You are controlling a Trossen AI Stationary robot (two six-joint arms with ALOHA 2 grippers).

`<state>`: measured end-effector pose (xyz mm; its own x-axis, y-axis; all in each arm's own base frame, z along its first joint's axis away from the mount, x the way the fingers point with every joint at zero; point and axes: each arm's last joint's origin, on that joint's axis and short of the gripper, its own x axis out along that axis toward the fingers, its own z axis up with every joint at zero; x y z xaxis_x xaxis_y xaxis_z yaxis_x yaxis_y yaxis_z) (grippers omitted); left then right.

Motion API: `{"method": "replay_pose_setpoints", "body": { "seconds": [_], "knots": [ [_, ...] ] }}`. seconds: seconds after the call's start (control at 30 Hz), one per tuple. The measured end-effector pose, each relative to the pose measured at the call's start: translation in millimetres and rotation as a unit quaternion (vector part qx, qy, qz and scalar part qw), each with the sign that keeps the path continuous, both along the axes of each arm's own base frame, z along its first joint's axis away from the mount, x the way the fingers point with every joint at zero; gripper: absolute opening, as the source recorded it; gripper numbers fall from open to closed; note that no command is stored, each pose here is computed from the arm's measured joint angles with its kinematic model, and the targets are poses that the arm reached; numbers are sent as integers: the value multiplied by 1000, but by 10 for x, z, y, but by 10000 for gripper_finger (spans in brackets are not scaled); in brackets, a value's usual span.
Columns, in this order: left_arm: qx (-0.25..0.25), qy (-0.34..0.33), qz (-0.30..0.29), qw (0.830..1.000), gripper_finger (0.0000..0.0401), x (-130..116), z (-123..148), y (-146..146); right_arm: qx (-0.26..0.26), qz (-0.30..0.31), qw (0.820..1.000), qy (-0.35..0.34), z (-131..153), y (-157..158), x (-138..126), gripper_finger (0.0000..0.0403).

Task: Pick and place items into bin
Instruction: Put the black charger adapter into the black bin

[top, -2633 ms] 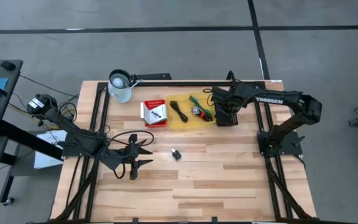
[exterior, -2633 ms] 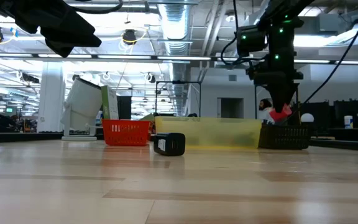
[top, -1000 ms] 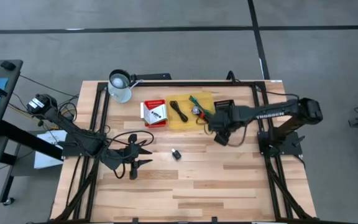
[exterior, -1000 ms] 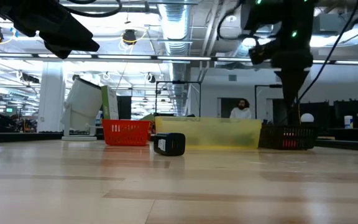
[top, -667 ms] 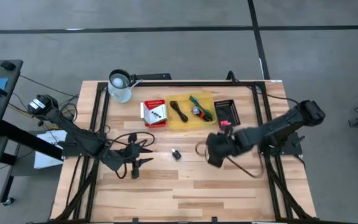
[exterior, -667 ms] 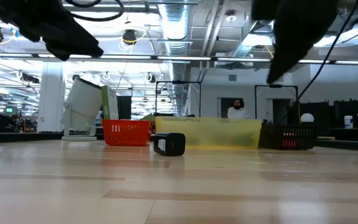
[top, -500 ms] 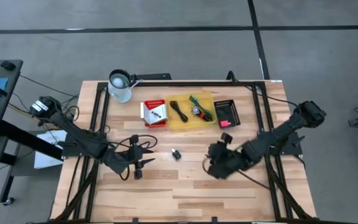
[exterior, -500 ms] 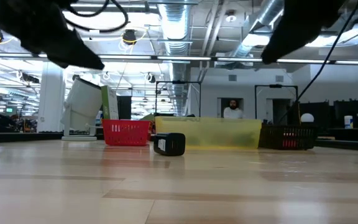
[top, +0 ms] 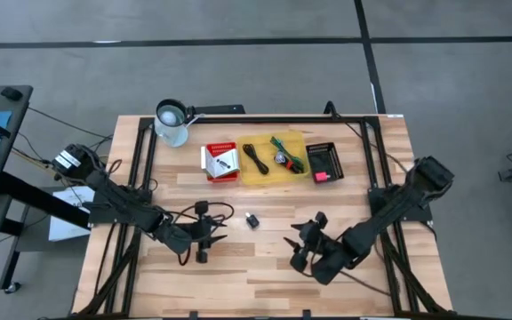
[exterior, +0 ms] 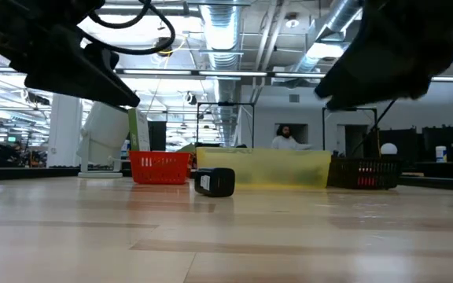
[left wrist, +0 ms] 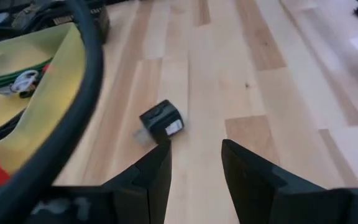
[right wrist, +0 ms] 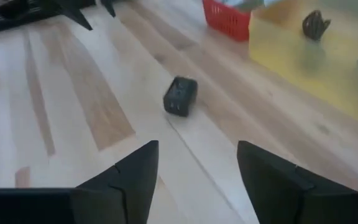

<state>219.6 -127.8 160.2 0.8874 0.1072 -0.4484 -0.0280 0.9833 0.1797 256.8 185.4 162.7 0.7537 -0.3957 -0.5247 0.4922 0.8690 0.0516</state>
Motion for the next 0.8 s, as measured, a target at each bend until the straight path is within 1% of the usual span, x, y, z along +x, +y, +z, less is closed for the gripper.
{"method": "replay_pose_setpoints", "body": {
  "seconds": [0.17,0.33,0.5,0.67,0.8],
  "knots": [
    [-16,14,-39,999,132,-3,-8,-24,3,-9,1000,5,-252,30,110,231],
    [-20,30,-88,995,132,-8,-16,-49,3,-7,1000,10,-313,21,151,229],
    [6,37,-109,993,132,-14,-26,-51,0,0,1000,16,-310,22,149,229],
    [57,37,-136,988,132,-13,-25,-51,12,13,999,29,-318,31,148,225],
    [56,33,-131,989,132,9,-16,-27,14,15,999,31,-319,32,147,223]
  ]
}}
